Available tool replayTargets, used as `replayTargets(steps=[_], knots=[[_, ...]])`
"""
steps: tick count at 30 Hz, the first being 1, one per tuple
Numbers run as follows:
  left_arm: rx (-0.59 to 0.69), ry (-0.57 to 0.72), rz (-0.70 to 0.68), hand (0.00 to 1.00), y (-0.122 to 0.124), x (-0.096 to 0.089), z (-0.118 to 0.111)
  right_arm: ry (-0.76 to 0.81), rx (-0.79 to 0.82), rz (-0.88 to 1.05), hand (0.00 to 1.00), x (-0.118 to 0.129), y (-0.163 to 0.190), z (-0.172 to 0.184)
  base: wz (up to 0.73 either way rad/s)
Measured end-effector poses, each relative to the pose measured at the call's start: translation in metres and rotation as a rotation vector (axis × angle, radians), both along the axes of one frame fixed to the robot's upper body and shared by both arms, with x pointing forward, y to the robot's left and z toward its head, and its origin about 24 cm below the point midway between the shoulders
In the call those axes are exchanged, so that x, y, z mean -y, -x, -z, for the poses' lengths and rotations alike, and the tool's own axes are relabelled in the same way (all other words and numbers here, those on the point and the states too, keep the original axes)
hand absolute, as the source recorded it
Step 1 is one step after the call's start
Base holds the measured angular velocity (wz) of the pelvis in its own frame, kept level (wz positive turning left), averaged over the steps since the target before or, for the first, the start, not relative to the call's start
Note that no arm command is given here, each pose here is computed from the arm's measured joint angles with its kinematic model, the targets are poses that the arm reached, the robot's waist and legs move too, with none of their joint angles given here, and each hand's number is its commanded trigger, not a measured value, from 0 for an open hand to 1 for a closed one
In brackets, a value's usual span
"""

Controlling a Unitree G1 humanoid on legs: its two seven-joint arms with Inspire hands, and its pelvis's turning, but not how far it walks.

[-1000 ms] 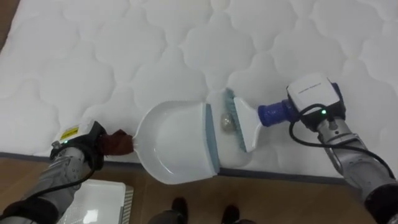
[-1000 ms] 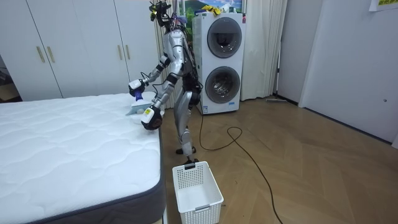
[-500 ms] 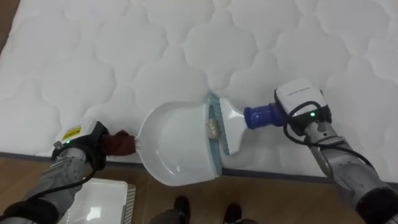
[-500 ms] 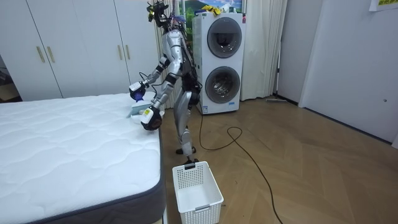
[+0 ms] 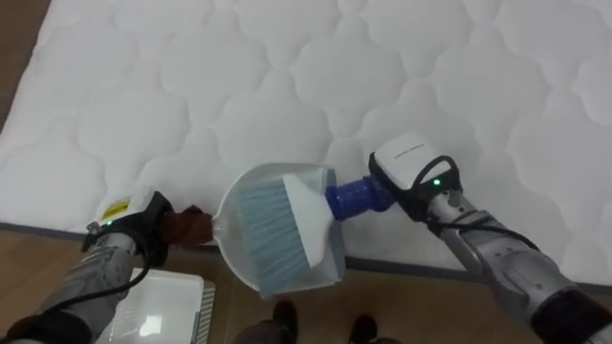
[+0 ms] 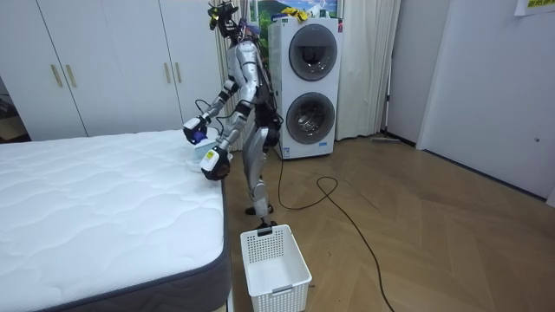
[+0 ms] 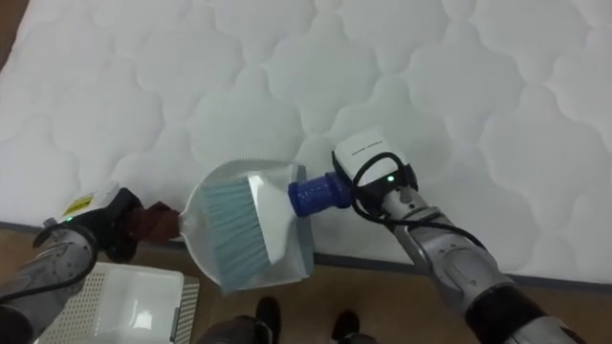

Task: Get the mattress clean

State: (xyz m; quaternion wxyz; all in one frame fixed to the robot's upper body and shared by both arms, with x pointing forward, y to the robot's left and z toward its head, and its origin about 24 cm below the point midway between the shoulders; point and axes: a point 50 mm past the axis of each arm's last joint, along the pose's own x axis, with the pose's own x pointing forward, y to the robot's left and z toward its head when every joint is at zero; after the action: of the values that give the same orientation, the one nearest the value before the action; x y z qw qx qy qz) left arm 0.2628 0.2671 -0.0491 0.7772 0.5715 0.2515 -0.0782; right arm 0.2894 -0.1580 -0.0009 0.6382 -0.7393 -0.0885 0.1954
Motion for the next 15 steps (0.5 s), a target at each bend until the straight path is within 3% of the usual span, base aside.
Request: replayTargets(steps=[15], knots=[[-0.01,0.016,-0.004,1.0,0.0058,0.0011,0.0051,-0.109,-0.054,0.028,1.0,-0.0017,0.0014,0.0023,0.01]])
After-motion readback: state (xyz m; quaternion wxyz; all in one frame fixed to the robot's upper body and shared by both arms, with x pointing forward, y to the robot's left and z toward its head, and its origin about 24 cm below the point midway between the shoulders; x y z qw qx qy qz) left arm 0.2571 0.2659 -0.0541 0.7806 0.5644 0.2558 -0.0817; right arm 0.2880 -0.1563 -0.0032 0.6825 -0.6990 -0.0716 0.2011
